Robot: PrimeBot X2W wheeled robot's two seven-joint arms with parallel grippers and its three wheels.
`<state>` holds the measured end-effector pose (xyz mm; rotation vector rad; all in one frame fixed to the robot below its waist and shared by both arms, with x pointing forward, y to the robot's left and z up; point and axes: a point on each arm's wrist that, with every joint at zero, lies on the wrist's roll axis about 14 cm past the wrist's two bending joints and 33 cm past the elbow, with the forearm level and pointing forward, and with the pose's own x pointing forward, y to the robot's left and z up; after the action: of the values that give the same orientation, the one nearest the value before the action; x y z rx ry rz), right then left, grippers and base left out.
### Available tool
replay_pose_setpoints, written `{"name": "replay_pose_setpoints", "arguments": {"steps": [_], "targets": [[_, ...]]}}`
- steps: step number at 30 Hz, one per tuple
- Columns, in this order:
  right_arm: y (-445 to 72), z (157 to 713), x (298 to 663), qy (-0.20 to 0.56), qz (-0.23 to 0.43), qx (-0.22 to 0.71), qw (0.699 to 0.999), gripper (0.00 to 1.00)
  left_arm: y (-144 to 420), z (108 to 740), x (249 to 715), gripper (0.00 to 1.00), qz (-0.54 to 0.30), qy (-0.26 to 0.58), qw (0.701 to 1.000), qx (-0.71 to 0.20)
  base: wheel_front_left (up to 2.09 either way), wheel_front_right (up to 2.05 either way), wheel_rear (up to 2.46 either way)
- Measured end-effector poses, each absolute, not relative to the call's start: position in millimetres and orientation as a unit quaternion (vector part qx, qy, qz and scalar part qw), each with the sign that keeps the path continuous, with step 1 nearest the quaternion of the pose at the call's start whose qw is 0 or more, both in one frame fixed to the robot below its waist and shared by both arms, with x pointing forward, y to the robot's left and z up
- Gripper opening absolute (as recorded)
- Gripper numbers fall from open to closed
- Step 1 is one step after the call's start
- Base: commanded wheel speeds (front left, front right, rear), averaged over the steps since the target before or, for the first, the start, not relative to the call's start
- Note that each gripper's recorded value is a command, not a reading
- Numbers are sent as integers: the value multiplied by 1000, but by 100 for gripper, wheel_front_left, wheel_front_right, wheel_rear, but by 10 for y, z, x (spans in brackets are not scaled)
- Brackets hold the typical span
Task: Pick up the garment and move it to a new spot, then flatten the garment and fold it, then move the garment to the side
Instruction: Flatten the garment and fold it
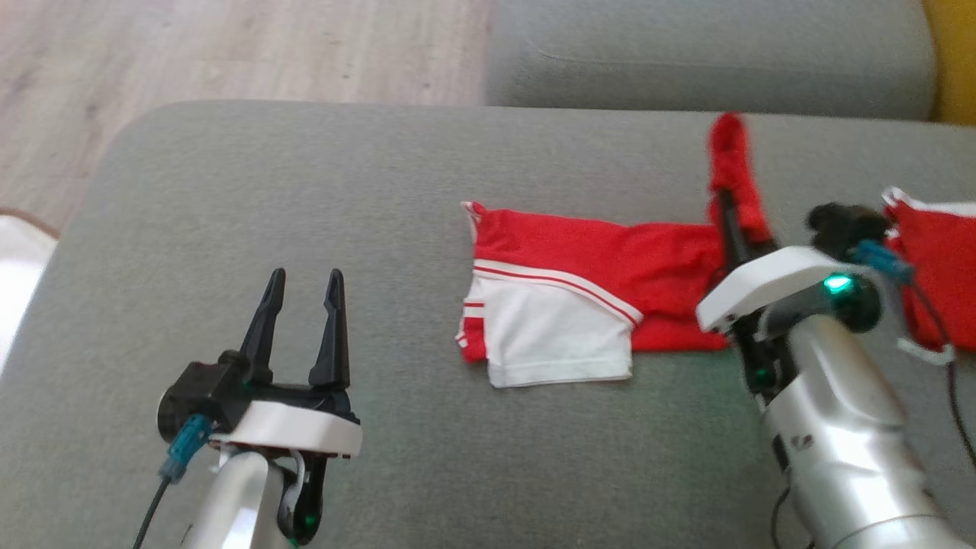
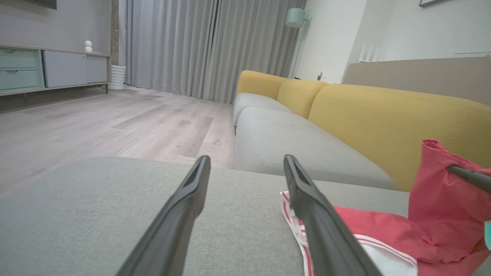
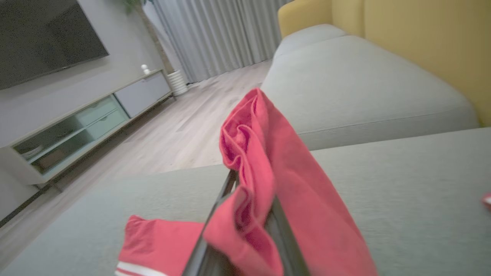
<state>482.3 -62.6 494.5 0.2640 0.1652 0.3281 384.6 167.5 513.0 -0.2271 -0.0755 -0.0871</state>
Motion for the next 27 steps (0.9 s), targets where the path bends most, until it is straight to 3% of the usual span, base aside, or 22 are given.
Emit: {"name": "replay_pose_setpoints", "arguments": {"steps": [11, 27], "targets": [[324, 4751, 4543, 136, 284, 161, 935, 0, 1953, 5093, 3649, 100, -2, -33, 994, -108, 0, 0, 0], [868, 4230, 4413, 210, 338, 160, 903, 0, 2155, 4899, 3578, 100, 36, -2, 993, -111, 0, 0, 0]]}}
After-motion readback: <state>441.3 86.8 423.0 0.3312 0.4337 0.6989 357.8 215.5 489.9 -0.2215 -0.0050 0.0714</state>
